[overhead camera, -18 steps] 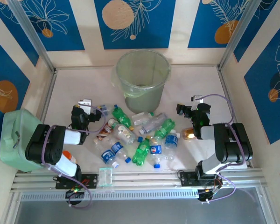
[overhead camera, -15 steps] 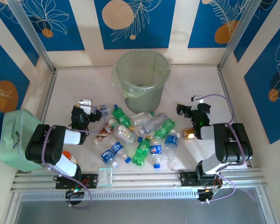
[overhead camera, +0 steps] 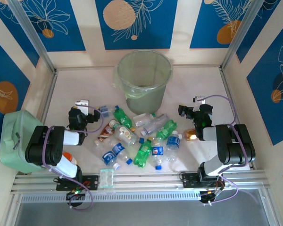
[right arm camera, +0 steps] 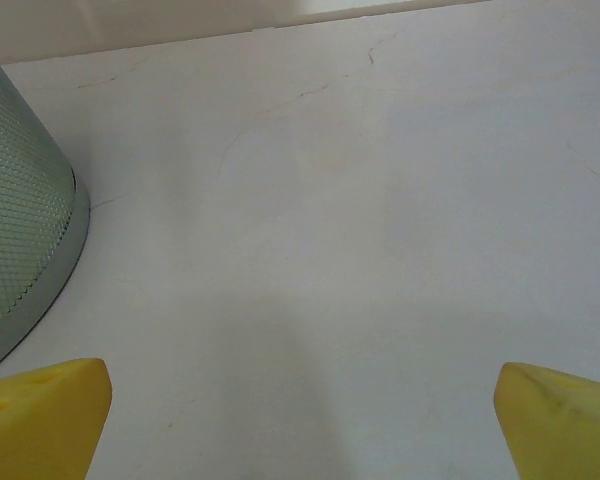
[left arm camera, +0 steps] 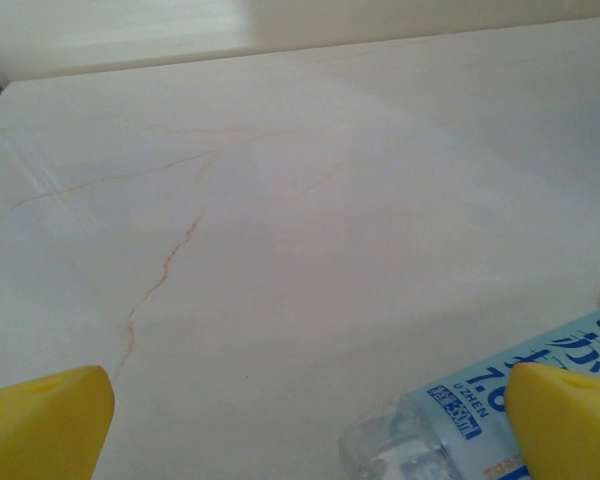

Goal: Put the plastic bottles in the bin

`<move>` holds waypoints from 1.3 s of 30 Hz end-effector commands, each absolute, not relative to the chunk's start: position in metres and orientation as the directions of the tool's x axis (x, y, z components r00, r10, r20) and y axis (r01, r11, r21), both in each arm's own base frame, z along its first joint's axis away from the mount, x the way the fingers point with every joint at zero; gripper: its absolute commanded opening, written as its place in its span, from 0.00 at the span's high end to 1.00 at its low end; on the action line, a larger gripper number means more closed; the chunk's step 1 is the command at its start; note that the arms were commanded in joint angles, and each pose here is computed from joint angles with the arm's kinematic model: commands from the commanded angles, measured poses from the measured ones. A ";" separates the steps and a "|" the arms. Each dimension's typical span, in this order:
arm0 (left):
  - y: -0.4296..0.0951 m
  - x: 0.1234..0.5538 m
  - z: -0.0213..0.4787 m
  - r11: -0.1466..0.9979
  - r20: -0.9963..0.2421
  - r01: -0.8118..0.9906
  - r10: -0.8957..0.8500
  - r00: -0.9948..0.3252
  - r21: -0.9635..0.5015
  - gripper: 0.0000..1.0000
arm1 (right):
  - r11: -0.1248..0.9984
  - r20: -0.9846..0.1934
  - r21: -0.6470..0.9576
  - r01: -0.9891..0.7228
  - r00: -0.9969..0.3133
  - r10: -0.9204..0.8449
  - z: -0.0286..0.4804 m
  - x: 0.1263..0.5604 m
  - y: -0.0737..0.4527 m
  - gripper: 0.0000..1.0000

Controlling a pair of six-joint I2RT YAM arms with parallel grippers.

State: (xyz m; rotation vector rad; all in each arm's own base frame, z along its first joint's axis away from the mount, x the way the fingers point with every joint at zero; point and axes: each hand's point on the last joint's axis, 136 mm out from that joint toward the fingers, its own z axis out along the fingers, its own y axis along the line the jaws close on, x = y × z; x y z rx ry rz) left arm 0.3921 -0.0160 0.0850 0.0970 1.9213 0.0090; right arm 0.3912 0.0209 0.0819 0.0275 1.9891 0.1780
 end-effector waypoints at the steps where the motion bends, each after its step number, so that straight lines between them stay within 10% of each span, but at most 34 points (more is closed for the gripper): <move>1: -0.021 0.397 0.092 0.996 -0.944 0.084 0.066 -0.324 0.041 0.00 | 0.988 -0.921 0.129 -0.084 -0.379 0.088 0.094 0.397 0.023 0.01; 13: -0.006 0.405 0.117 0.996 -0.915 -0.031 0.066 -0.399 0.086 0.00 | 0.990 -0.910 0.075 0.122 -0.397 0.118 0.147 0.403 0.003 0.01; 19: 0.020 0.396 0.234 0.922 -0.877 -0.334 -0.315 -0.363 -0.193 0.08 | 0.623 -0.561 0.534 0.572 -0.311 0.767 0.226 0.332 -0.027 0.01; 29: -0.137 0.353 0.296 0.955 -0.874 0.173 -0.137 -0.466 -0.242 0.11 | 0.615 -0.320 -0.037 0.788 -0.593 0.739 0.203 0.221 -0.016 0.12; 39: -0.229 0.281 0.315 0.781 -0.862 0.558 0.051 -0.505 -0.280 0.10 | 0.591 -0.134 -0.023 0.806 -0.588 0.797 0.158 0.206 0.018 0.10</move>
